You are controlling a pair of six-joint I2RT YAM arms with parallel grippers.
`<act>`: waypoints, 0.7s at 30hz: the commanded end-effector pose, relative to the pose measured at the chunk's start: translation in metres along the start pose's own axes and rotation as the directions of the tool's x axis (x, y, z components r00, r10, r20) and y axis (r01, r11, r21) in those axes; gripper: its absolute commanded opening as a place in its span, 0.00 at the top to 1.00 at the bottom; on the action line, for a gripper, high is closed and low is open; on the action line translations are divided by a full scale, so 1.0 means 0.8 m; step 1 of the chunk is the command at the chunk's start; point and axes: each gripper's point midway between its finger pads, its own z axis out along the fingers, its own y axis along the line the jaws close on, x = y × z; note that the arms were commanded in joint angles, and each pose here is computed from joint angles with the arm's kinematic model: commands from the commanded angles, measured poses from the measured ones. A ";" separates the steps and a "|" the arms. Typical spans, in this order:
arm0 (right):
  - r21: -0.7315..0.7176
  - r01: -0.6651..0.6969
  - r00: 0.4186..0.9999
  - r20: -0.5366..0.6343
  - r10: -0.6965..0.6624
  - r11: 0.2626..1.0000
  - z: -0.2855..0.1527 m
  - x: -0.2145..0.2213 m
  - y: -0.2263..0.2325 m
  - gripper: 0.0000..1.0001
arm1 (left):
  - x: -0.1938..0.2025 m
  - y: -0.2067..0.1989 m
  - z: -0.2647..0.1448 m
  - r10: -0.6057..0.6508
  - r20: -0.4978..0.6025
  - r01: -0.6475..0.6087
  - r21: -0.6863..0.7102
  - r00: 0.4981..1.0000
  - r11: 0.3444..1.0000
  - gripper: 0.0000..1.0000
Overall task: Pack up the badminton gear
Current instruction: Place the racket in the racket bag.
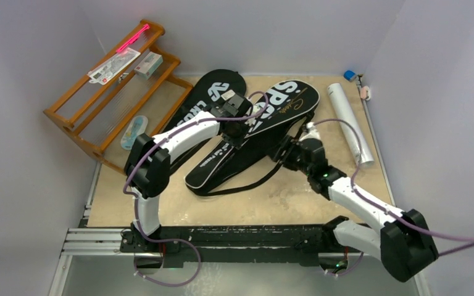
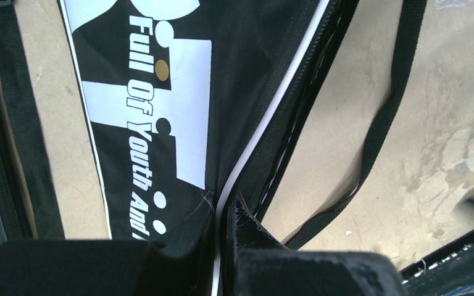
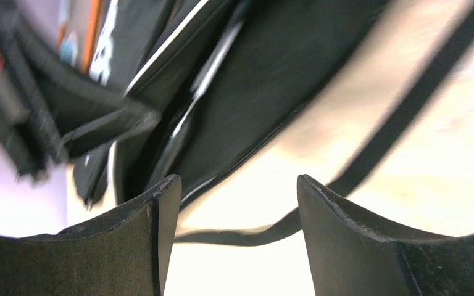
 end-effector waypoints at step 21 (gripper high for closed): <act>0.363 -0.324 0.908 0.379 0.179 0.874 0.063 -0.285 -0.215 0.15 | 0.003 0.012 0.012 0.139 -0.037 -0.143 -0.162 0.990 0.976 1.00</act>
